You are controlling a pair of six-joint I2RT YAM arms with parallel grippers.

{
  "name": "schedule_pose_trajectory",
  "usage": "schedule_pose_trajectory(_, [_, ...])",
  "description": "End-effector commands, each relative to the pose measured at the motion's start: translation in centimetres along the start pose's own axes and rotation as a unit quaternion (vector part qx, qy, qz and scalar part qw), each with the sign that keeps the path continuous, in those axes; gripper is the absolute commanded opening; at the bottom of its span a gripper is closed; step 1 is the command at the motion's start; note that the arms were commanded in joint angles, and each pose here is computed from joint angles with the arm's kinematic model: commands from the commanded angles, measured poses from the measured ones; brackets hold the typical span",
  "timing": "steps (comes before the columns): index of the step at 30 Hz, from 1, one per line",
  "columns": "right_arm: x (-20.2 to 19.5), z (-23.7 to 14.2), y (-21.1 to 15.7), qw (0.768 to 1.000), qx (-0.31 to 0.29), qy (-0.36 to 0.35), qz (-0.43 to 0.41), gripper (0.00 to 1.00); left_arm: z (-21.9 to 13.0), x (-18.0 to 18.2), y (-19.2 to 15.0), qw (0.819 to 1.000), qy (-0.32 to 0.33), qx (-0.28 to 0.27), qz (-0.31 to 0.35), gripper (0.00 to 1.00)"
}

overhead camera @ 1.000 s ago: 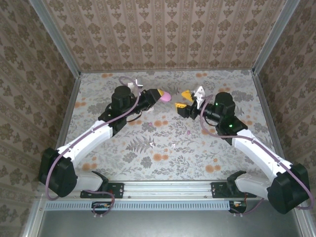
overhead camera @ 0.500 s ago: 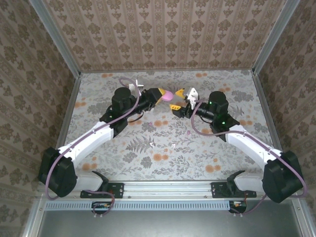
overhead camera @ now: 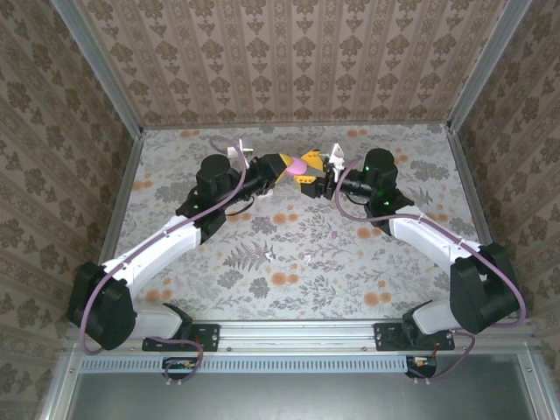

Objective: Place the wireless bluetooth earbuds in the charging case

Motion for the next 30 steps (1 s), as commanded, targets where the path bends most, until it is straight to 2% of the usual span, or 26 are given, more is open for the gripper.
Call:
schedule_pose_trajectory(1, [-0.3,0.2,1.4,0.999,-0.027,0.025,-0.015,0.56,-0.4,-1.2,-0.7,1.0,-0.025,0.016,0.009,0.19])
schedule_pose_trajectory(7, [-0.2,0.1,1.9,0.999,-0.035,0.034,-0.018,0.55,-0.4,-1.1,-0.7,1.0,-0.022,0.014,0.007,0.2])
schedule_pose_trajectory(15, [-0.1,-0.1,1.6,0.999,-0.022,0.04,-0.014,0.42,-0.4,-1.2,-0.5,1.0,-0.023,0.011,0.011,0.2])
schedule_pose_trajectory(20, [0.1,-0.3,1.6,0.999,-0.02,0.044,-0.011,0.37,-0.5,-1.0,-0.4,1.0,-0.02,0.008,0.011,0.24])
schedule_pose_trajectory(23, [0.0,-0.3,1.7,0.999,-0.016,0.045,-0.005,0.37,-0.5,-1.0,-0.4,1.0,-0.017,0.007,0.015,0.32])
schedule_pose_trajectory(26, [-0.3,-0.4,2.0,0.999,-0.001,0.041,0.026,0.38,-0.8,-1.1,-0.3,0.999,-0.013,0.004,0.033,0.52])
schedule_pose_trajectory(30, [-1.2,-0.9,2.5,0.993,0.012,0.044,0.105,0.37,-1.7,-1.9,0.0,0.994,-0.002,-0.01,0.113,0.66])
Point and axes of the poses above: each hand's point on the last joint's axis, 136 mm out from that joint toward the fingers, its own z axis out along the fingers, its own x axis along the line the jaws close on, y = z × x, the point moved 7 cm from there along -z, back along the fingers, and after that the axes turned 11 degrees about -z, right-handed, at the moved point
